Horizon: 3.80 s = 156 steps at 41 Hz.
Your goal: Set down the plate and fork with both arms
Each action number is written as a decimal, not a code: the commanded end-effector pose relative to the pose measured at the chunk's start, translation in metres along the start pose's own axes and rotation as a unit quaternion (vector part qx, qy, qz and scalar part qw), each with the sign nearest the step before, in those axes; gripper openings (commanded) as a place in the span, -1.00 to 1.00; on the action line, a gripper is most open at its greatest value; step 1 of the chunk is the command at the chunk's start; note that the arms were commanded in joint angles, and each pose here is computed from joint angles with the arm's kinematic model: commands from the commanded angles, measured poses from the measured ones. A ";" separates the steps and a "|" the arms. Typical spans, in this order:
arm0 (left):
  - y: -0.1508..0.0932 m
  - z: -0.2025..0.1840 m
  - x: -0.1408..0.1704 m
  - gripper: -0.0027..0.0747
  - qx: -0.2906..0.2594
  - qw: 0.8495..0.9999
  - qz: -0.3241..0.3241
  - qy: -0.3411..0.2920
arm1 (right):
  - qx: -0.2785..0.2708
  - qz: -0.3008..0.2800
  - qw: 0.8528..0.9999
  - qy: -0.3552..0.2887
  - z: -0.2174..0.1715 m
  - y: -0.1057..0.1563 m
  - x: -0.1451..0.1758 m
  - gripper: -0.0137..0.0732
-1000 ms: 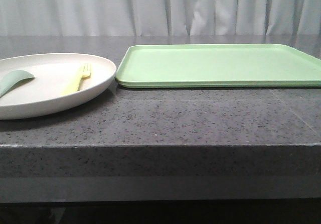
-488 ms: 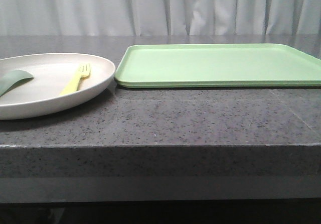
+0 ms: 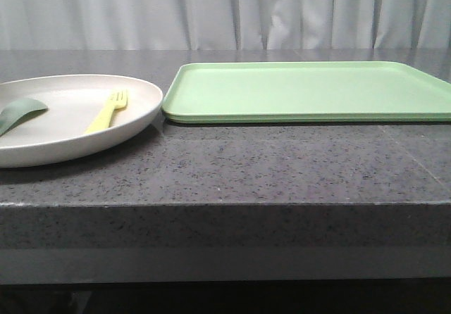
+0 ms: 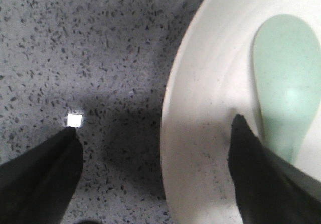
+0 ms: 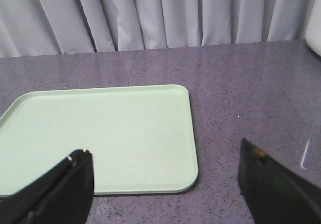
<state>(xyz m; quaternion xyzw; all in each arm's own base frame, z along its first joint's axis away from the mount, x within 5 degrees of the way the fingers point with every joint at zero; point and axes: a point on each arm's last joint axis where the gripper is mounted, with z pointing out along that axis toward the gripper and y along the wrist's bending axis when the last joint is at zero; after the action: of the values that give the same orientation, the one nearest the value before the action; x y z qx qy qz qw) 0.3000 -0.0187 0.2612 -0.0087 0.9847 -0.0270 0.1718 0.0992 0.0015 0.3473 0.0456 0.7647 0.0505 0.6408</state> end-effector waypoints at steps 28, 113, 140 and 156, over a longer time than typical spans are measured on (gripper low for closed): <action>-0.006 -0.013 -0.011 -0.99 0.019 0.998 -0.008 -0.051 | -0.002 0.000 0.998 -0.056 -0.002 0.002 -0.019 0.72; -0.245 -0.002 -0.149 -0.97 0.329 0.939 0.022 -0.102 | -0.002 0.000 0.999 -0.048 -0.002 0.001 -0.017 0.72; -0.243 0.000 -0.148 -0.16 0.321 0.944 0.013 -0.082 | -0.002 0.000 0.999 -0.052 -0.002 0.001 -0.017 0.72; -0.217 -0.050 -0.145 -0.24 0.299 0.946 0.101 -0.070 | -0.002 0.000 0.999 -0.053 -0.002 0.001 -0.017 0.72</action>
<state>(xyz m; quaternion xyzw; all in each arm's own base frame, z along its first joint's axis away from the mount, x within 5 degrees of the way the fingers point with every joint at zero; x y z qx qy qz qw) 0.4421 -0.2386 0.3140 0.1090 0.9335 -0.2834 0.1907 0.0992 0.0015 0.3472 0.0456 0.7650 0.0505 0.6404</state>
